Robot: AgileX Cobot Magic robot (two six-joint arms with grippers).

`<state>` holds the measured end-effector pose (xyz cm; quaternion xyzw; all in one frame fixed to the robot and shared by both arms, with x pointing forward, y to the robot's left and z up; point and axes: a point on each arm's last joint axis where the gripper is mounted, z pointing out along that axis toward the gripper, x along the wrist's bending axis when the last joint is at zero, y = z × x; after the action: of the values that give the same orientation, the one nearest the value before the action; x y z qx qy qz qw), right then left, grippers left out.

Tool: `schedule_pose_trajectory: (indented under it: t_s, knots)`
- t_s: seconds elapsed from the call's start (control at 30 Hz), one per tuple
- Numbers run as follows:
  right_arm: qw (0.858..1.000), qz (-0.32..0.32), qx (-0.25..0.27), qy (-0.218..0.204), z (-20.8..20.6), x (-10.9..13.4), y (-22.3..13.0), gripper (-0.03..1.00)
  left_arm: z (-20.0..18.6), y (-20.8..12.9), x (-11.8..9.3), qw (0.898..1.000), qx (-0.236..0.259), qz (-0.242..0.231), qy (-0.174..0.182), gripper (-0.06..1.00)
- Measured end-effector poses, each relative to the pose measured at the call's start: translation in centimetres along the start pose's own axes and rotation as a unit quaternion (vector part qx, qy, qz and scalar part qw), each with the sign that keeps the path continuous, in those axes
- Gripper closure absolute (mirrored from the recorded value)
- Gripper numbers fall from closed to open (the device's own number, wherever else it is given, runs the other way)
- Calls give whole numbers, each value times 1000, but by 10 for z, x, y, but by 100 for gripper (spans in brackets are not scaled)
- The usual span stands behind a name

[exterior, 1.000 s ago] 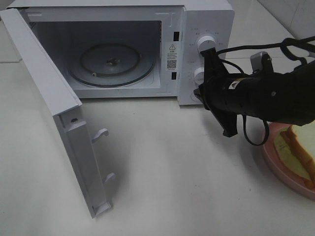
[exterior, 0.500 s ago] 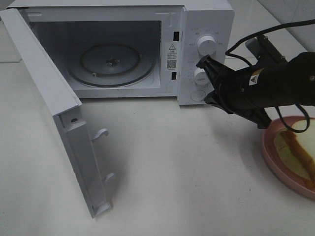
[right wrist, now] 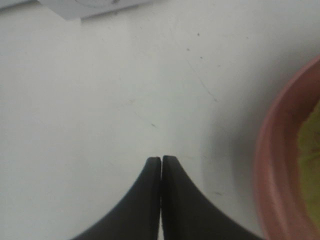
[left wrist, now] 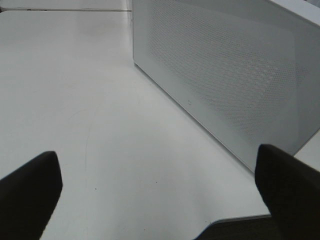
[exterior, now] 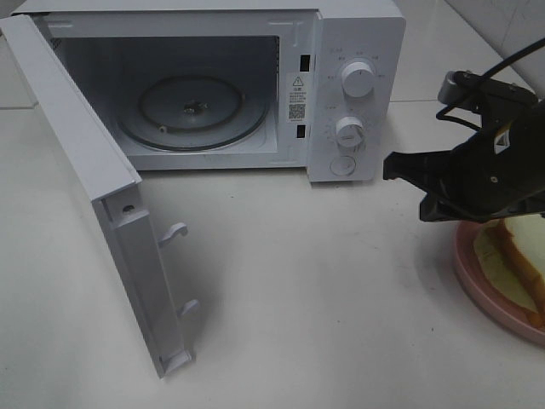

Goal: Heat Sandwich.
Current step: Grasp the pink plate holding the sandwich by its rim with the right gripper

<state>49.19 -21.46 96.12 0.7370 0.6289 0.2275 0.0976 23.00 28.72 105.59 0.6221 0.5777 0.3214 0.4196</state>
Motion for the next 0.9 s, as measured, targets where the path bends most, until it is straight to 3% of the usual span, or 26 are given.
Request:
schedule_pose_trajectory:
  t_s: [0.17,0.3,0.37,0.4,0.47,0.5,0.53,0.57,0.67,0.9]
  knots:
    - [994,-103,41,-25,-18,-11,-6,97,0,0,0,1000,0,0,0,-3]
    - [989,-134,57,-33,-24,-15,-9,90,0,0,0,1000,0,0,0,-3]
    - [985,-154,69,-37,-28,-17,-11,74,0,0,0,1000,0,0,0,-3]
    - [985,-154,69,-37,-28,-17,-11,74,0,0,0,1000,0,0,0,-3]
    - [982,-167,75,-38,-30,-17,-12,56,0,0,0,1000,0,0,0,-3]
    - [980,-178,76,-37,-31,-18,-12,37,0,0,0,1000,0,0,0,-3]
    - [979,-185,76,-38,-31,-18,-12,26,0,0,0,1000,0,0,0,-3]
    - [979,-185,76,-38,-31,-18,-12,26,0,0,0,1000,0,0,0,-3]
    - [975,-204,77,-36,-31,-18,-12,3,0,0,0,1000,0,0,0,-3]
    - [974,-210,79,-37,-31,-18,-12,-2,0,0,0,1000,0,0,0,-3]
